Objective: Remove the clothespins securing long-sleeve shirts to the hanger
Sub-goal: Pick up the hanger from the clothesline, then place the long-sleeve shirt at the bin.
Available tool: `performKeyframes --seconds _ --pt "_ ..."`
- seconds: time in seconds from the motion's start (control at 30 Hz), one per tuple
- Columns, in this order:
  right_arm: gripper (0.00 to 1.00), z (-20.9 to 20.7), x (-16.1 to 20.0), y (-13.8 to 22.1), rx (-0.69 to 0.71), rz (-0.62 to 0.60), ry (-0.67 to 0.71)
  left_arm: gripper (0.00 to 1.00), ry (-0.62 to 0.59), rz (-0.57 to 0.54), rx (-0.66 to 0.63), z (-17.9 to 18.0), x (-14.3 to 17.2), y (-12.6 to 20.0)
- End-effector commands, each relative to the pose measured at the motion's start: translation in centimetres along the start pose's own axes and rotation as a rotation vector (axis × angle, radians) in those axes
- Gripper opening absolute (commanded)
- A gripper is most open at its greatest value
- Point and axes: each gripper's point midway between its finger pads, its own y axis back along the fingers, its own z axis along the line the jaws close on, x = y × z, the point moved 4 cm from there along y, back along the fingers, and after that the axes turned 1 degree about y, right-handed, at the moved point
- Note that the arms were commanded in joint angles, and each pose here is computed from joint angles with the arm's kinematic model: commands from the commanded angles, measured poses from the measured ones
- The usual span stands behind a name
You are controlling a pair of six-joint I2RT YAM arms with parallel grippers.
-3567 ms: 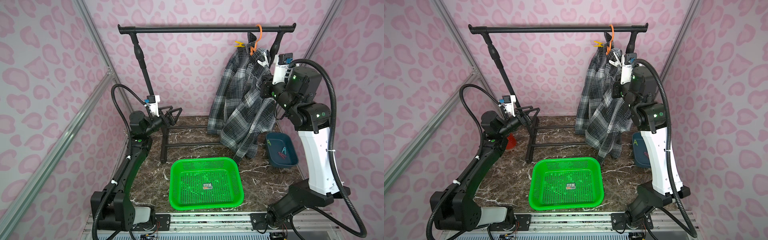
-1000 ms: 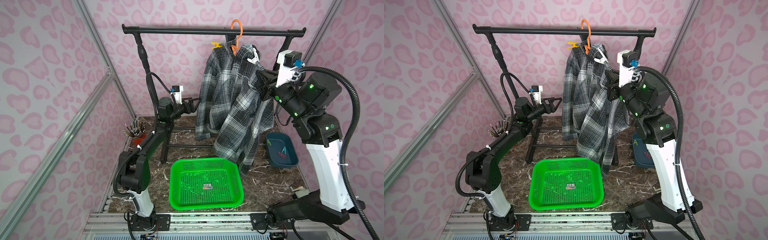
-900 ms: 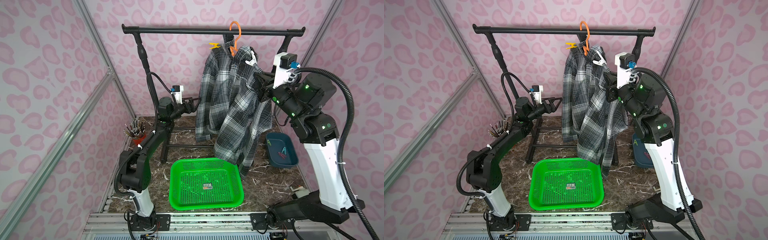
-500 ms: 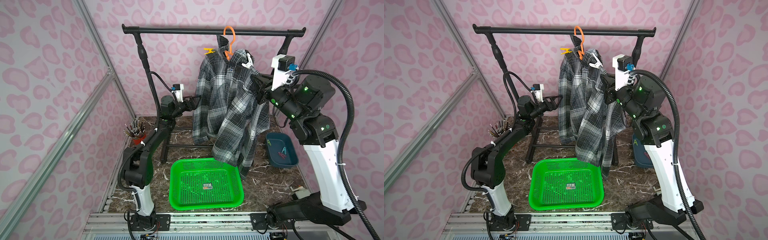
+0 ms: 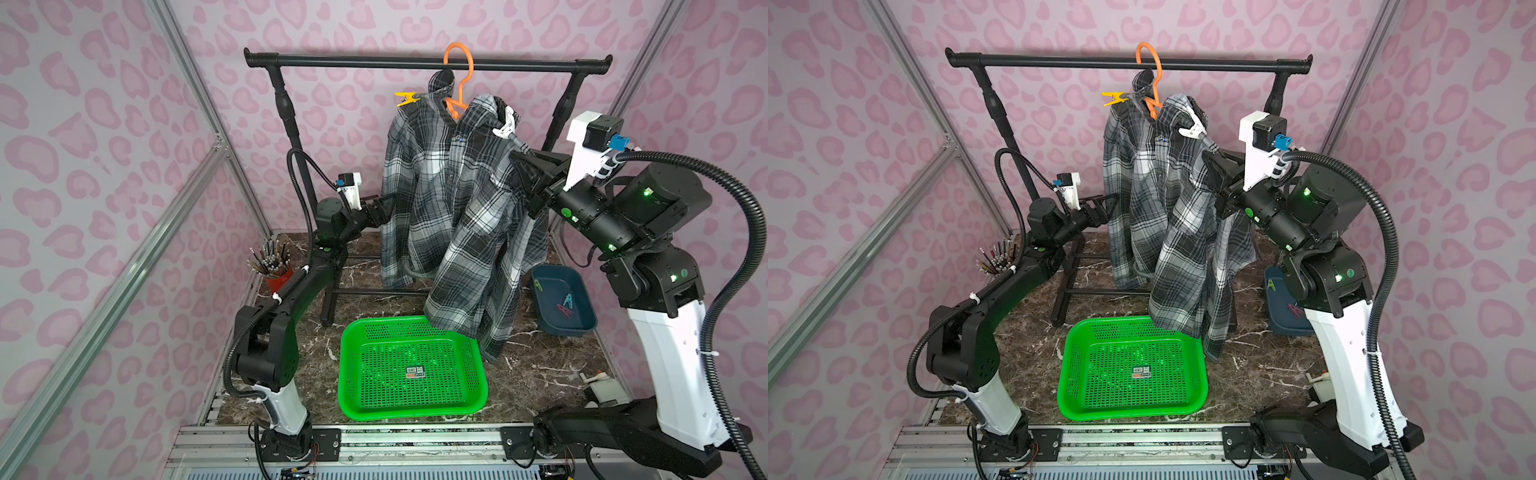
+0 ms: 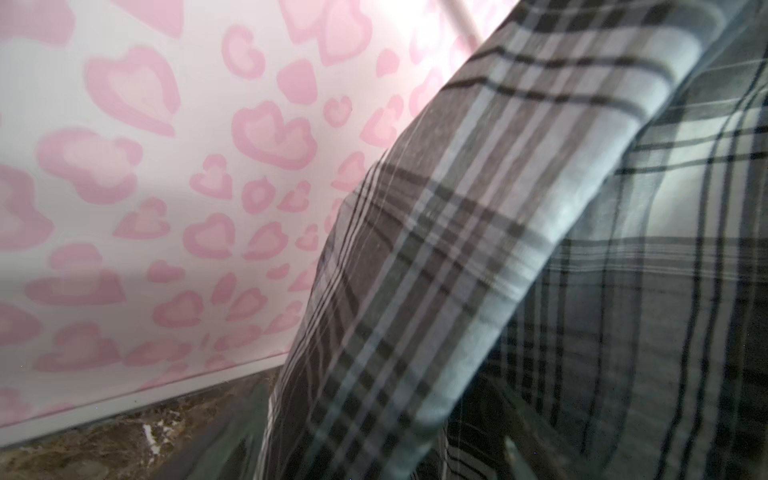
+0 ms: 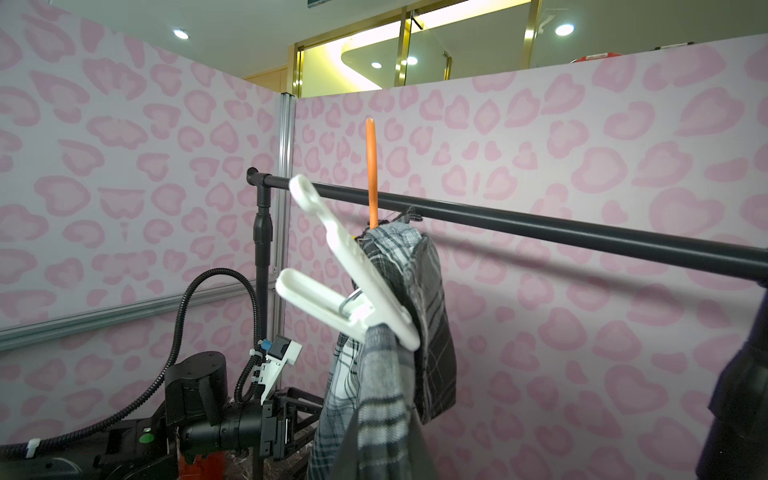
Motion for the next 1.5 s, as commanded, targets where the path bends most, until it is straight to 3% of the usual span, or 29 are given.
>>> performKeyframes --seconds 0.0,0.03,0.07,0.27,0.37,0.43,0.53,0.63,0.8,1.17,1.47 --pt "0.0 0.9 -2.3 0.3 -0.065 -0.111 0.014 0.84 -0.065 -0.057 -0.075 0.8 -0.9 0.4" --pt "0.0 1.1 -2.3 0.4 -0.084 -0.113 0.012 0.88 -0.065 -0.066 -0.077 0.9 -0.9 0.4" --pt "0.0 1.4 -2.3 0.4 -0.1 -0.117 0.011 0.98 -0.062 -0.074 -0.075 1.0 -0.7 0.4" --pt "0.0 2.8 -2.9 1.3 -0.203 -0.141 0.0 0.97 -0.049 -0.101 -0.095 1.7 -0.6 0.2" --pt "0.0 3.4 -3.0 1.5 -0.249 -0.143 -0.023 0.97 -0.088 -0.104 0.0 0.4 -0.7 0.1" --pt "0.0 3.7 -3.1 1.7 -0.273 -0.152 -0.037 0.71 -0.113 -0.077 0.119 -1.5 -0.8 0.1" --pt "0.0 3.9 -3.2 1.7 -0.295 -0.175 -0.061 0.69 -0.101 -0.015 0.297 -4.2 -0.8 0.6" --pt "0.0 3.8 -3.2 1.2 -0.283 -0.194 -0.062 0.61 -0.059 0.019 0.465 -6.7 -0.8 1.7" --pt "0.0 4.1 -2.8 -0.2 -0.271 -0.225 -0.037 0.53 -0.019 0.002 0.666 -10.3 -2.0 4.6" --pt "0.0 6.5 -4.2 -4.6 -0.198 -0.294 0.069 0.5 0.002 0.033 0.844 -16.9 -3.8 7.2" --pt "0.0 9.1 -5.2 -5.6 -0.255 -0.328 0.072 0.47 -0.033 0.082 0.872 -21.9 -4.1 9.4"
